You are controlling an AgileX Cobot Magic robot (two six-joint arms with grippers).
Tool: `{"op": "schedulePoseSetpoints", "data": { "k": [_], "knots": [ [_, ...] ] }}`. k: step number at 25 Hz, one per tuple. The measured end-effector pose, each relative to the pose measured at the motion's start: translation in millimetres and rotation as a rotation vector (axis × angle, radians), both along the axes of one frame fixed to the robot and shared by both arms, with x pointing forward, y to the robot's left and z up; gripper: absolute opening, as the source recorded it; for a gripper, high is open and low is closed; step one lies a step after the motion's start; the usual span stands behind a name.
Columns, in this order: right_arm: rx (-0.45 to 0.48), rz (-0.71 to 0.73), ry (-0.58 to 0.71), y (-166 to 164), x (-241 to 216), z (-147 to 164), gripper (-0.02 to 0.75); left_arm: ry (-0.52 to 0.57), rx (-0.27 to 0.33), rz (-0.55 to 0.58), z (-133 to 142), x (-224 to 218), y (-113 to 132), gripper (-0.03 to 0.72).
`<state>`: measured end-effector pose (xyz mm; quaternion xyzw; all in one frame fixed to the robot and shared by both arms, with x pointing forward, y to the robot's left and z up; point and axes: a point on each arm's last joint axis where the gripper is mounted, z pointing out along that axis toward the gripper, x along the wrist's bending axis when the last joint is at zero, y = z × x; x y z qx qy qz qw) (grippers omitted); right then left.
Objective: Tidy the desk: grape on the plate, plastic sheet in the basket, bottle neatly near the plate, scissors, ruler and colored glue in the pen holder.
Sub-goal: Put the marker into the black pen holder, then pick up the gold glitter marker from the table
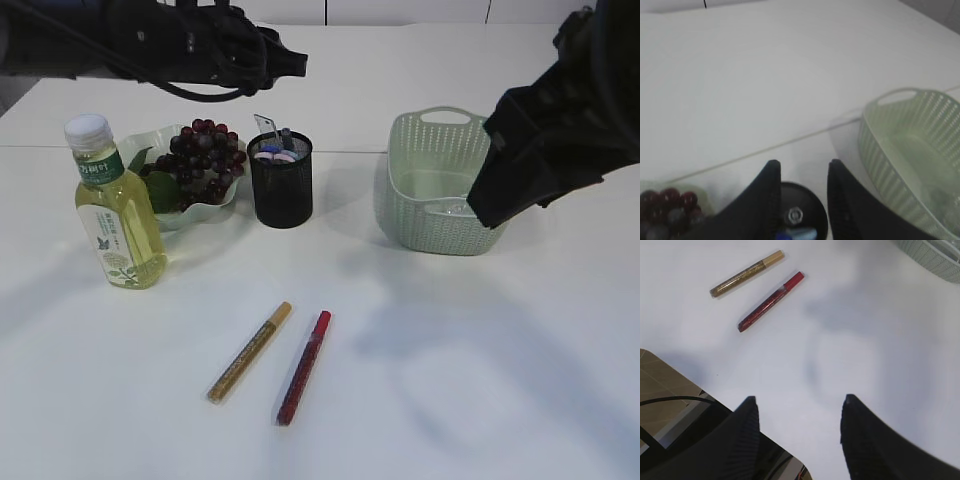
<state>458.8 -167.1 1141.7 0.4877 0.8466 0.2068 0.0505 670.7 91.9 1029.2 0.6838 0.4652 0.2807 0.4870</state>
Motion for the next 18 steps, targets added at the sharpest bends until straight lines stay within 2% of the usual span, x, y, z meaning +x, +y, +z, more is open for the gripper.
{"op": "schedulePoseSetpoints", "data": {
  "k": [6, 10, 15, 18],
  "knots": [
    [0.000, 0.000, 0.000, 0.0, 0.0, 0.0, 0.417, 0.254, 0.115, -0.055, 31.3, -37.4, 13.0, 0.241],
    [0.000, 0.000, 0.000, 0.0, 0.0, 0.0, 0.417, 0.412, 0.213, -0.099, 46.6, -66.8, 19.8, 0.241],
    [0.000, 0.000, 0.000, 0.0, 0.0, 0.0, 0.417, 0.678, 0.350, -0.193, 40.5, -105.0, 10.3, 0.241],
    [0.012, 0.001, 0.007, 1.0, -0.6, 0.2, 0.417, 0.767, 0.407, -0.245, 37.1, -122.7, -0.8, 0.241]
  ]
}}
